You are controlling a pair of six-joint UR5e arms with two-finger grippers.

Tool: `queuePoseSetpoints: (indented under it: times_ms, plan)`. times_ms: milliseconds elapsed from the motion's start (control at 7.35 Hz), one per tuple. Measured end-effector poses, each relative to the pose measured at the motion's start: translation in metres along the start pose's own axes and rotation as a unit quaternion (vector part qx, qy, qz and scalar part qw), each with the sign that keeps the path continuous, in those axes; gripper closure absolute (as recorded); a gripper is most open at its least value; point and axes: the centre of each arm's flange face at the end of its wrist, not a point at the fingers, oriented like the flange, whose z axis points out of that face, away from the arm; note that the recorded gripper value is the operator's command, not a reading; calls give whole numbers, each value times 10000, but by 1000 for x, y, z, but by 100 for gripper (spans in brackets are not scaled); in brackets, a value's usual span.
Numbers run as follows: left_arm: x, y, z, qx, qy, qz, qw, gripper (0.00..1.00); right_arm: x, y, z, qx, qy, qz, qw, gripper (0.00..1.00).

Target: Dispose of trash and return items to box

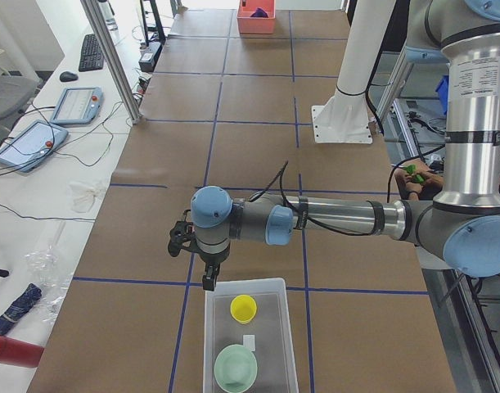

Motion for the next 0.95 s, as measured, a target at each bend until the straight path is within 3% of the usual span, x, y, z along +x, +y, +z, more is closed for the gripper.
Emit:
queuePoseSetpoints:
  times_ms: [952]
  plan:
    - [0,-2,1,-4,-6,14,10000,0,11,2,9,-83,26,67,9999,0]
